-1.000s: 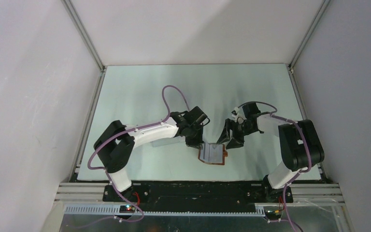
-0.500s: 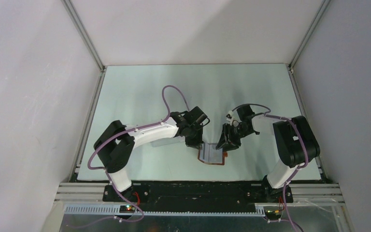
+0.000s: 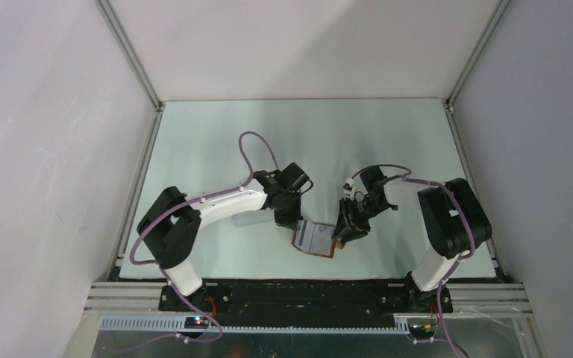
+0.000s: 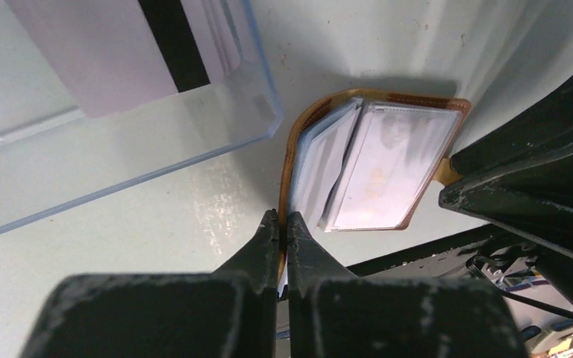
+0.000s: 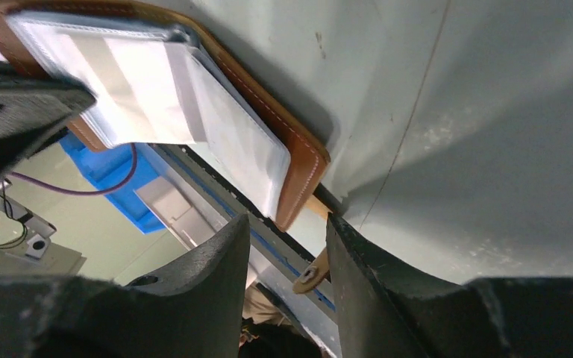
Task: Put the credit cards into the card holder
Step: Close the card holder at the center of the board.
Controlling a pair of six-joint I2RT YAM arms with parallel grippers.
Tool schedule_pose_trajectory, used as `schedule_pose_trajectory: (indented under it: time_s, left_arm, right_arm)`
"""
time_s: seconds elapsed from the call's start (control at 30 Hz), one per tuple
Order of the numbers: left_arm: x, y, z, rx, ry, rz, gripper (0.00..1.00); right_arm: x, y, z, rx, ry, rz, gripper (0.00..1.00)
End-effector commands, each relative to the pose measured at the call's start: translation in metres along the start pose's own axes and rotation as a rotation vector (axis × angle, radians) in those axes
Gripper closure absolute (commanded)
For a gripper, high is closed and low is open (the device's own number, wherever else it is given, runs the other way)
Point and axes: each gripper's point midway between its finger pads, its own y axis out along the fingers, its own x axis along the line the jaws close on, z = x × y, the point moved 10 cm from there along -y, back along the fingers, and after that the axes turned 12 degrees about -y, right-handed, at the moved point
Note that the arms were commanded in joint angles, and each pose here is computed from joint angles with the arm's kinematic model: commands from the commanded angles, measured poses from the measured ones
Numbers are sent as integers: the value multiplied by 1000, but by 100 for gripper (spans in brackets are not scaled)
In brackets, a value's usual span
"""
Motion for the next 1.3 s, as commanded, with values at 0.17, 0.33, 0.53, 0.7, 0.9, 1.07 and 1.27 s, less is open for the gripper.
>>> schedule_pose_trajectory:
  time_s: [0.17, 0.33, 0.53, 0.7, 0.9, 1.07, 1.27]
  left_arm:
    - [-3, -18, -11, -63, 29, 13, 100]
    - [-22, -24, -7, -53, 70, 39, 100]
    - [-42, -7, 8, -13, 96, -6, 98]
    - [-56, 6, 18, 19, 111, -21, 94]
    - [-66, 11, 21, 36, 123, -44, 94]
    - [-70, 3, 17, 19, 137, -79, 100]
    - [-66, -14, 14, -18, 155, -137, 100]
  right_arm:
    - [3, 4, 11, 86, 12, -59, 53]
    - [4, 3, 8, 70, 21, -76, 52]
    - [2, -1, 8, 57, 30, -32, 52]
    - [-1, -3, 10, 64, 55, 28, 52]
    - [-9, -7, 7, 38, 96, 87, 56]
    - [-12, -4, 5, 30, 100, 121, 61]
    - [0, 14, 0, 54, 52, 96, 62]
